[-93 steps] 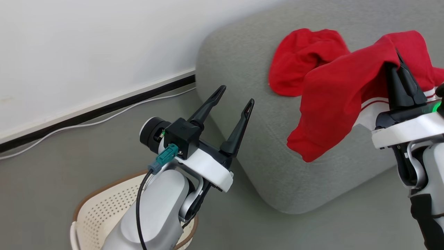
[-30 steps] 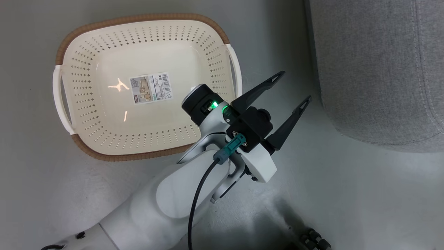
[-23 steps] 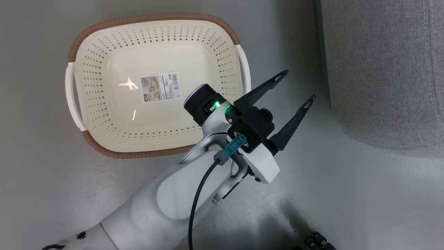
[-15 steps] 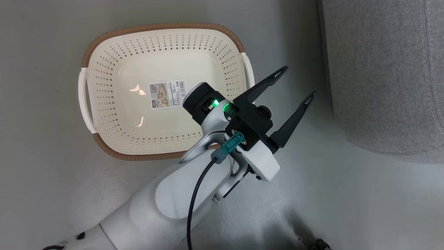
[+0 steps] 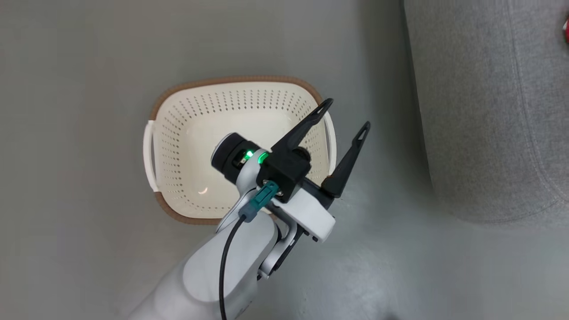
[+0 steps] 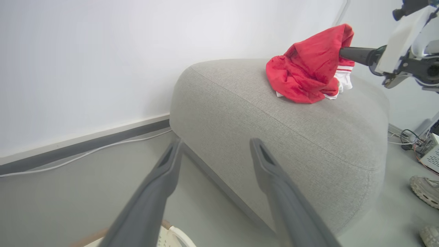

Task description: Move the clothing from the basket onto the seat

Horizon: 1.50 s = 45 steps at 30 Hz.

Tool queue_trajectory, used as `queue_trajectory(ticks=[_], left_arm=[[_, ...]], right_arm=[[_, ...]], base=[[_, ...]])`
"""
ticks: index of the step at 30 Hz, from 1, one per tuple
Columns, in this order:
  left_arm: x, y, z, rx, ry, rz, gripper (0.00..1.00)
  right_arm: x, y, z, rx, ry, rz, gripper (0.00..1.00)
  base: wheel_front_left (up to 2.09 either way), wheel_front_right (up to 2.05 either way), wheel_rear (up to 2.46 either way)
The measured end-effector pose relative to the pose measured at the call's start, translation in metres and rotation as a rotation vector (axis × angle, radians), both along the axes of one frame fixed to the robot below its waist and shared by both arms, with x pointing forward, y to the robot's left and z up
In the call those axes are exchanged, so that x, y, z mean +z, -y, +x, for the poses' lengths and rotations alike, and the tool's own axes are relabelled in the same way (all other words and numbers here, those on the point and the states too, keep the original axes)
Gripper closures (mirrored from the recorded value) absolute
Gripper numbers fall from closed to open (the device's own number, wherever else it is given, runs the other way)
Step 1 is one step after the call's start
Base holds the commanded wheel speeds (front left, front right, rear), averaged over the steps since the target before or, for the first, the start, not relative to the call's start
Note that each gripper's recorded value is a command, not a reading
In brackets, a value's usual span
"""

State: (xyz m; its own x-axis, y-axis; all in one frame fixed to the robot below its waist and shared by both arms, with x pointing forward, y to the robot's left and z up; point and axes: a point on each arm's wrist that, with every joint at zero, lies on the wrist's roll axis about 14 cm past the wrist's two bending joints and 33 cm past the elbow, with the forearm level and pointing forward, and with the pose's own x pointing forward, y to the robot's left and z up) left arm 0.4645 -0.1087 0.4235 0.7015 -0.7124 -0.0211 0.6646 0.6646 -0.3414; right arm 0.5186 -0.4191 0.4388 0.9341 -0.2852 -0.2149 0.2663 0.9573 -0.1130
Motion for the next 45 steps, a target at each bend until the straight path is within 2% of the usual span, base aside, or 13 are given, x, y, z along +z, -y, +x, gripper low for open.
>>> queue_trajectory(ticks=[14, 27, 33, 45], left_arm=[[0.033, -0.091, -0.009, 0.301, 0.035, 0.063, 0.0], [0.055, -0.215, -0.035, 0.671, 0.076, 0.142, 0.0], [0.06, -0.255, -0.056, 0.777, 0.09, 0.161, 0.0], [0.056, -0.29, -0.092, 0.858, 0.074, 0.177, 0.0]], right_arm=[[0.028, -0.115, -0.004, 0.267, 0.104, 0.132, 0.0], [0.076, -0.196, -0.023, 0.432, 0.247, 0.208, 0.0], [0.089, -0.206, -0.044, 0.434, 0.295, 0.238, 0.0], [0.088, -0.214, -0.092, 0.408, 0.324, 0.253, 0.0]], base=[[0.0, 0.0, 0.0], [0.0, 0.0, 0.0], [0.0, 0.0, 0.0], [0.0, 0.0, 0.0]])
